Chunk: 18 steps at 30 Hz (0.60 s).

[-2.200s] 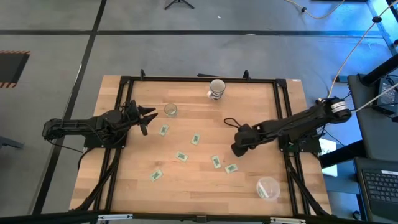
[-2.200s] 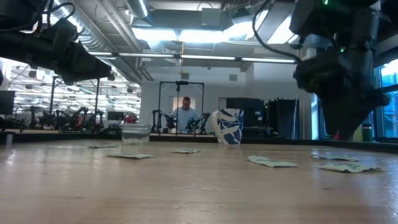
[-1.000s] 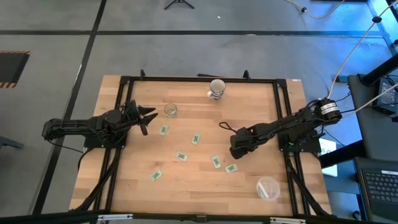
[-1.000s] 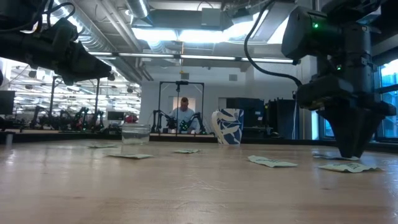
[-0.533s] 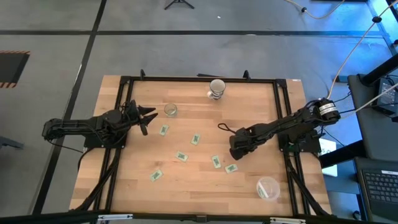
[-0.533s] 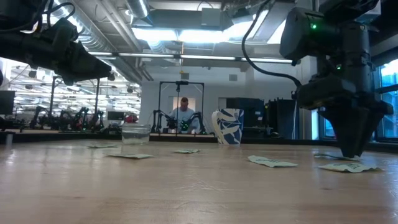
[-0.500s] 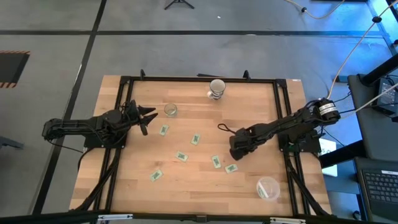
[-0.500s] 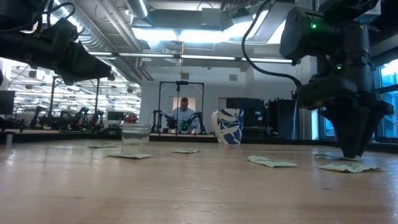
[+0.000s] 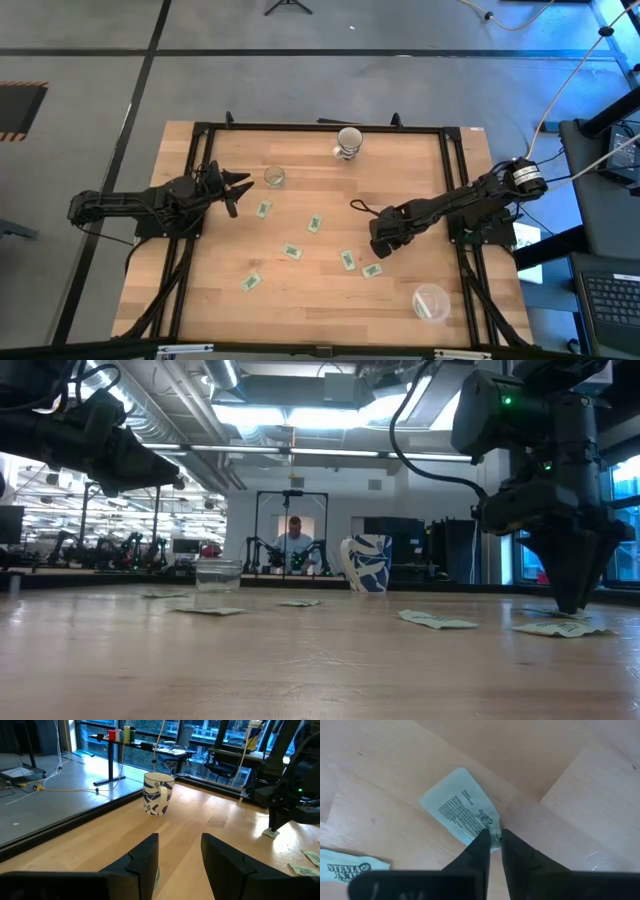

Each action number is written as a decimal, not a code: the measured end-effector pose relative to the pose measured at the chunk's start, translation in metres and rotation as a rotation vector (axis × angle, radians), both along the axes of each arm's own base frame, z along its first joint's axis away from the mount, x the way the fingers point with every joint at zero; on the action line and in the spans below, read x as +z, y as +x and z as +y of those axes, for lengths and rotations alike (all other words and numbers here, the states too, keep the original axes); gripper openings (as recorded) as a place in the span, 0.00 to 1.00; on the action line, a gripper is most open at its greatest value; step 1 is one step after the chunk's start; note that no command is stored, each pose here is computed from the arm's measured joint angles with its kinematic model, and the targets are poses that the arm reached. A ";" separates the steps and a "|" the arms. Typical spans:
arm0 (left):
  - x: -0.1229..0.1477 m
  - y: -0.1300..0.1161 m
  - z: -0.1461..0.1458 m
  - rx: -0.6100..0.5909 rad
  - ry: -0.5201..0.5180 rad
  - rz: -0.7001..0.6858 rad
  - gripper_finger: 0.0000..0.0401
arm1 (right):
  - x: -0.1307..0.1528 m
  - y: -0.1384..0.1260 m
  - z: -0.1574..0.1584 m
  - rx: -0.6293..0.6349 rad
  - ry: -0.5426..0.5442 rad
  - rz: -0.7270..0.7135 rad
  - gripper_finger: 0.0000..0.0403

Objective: Pick and place Stevia / Truvia into bins
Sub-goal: Put the green stevia packet into the transparent container

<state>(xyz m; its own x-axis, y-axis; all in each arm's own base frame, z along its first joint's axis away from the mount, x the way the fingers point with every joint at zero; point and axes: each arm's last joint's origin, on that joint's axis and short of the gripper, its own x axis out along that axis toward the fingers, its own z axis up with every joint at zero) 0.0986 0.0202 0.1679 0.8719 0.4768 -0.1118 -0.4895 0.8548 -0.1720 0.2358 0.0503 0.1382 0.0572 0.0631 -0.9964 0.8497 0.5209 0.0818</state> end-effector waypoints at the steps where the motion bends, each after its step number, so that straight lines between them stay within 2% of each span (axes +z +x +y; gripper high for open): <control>1: 0.000 0.000 0.000 0.000 0.000 0.000 0.36 | 0.000 0.000 0.000 0.001 0.000 0.000 0.10; 10: 0.000 0.000 0.000 0.000 0.000 0.000 0.36 | 0.003 -0.001 0.009 0.038 0.000 0.008 0.09; 18: 0.000 0.000 0.000 0.000 0.000 0.000 0.36 | 0.042 0.010 0.022 0.134 -0.011 0.050 0.09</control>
